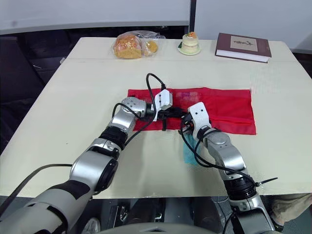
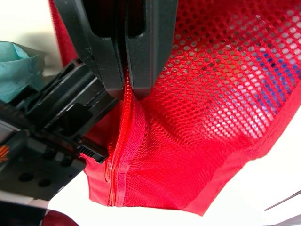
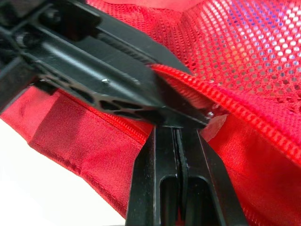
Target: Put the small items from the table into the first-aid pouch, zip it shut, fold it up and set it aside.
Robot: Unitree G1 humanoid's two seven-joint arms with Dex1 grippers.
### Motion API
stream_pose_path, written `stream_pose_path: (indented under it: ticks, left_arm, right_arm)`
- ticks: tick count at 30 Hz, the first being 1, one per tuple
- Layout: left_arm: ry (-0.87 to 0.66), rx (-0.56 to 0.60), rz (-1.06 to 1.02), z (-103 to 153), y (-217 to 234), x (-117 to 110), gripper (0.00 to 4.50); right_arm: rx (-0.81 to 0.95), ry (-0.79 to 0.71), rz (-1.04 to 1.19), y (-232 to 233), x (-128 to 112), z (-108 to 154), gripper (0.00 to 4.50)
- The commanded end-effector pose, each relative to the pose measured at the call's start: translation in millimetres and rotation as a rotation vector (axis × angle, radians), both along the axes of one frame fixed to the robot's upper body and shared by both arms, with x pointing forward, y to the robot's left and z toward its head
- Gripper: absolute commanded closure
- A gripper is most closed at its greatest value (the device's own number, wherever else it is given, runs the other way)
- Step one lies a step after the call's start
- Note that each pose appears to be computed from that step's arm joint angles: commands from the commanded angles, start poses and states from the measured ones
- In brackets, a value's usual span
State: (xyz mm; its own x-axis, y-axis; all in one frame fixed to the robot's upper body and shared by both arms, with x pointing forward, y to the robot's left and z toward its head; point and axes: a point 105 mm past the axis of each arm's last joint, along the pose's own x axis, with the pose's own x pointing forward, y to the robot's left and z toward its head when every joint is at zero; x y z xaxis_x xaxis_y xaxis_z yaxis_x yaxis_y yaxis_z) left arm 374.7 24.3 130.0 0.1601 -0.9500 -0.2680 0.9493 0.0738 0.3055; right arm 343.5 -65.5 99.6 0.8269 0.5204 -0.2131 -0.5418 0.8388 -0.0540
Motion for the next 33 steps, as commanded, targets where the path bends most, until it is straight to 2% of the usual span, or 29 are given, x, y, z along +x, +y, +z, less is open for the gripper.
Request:
stream_pose_path:
  ticks: [1, 8, 17, 23, 33]
  left_arm:
    - [0.005, 0.001, -0.069, -0.4, -8.3, -9.7, 4.50]
    - [0.006, 0.005, -0.066, -0.2, -7.4, -8.9, 4.50]
    - [0.003, 0.010, -0.045, 0.1, -3.1, -5.4, 4.50]
    - [0.005, 0.006, -0.048, -0.4, -5.4, -5.6, 4.50]
    - [0.004, 0.010, -0.042, -0.6, -4.4, -4.4, 4.50]
  right_arm:
    - [0.009, -0.109, -0.108, -19.3, 14.4, 26.0, 4.48]
    - [-0.011, -0.135, -0.188, -34.6, 19.0, 29.3, 4.48]
    - [-0.025, -0.189, -0.188, -36.7, 6.3, 44.5, 4.48]
    - [-0.040, -0.182, -0.185, -38.2, 1.0, 41.6, 4.48]
    - [-0.035, -0.088, -0.012, -27.3, -29.7, 31.4, 4.48]
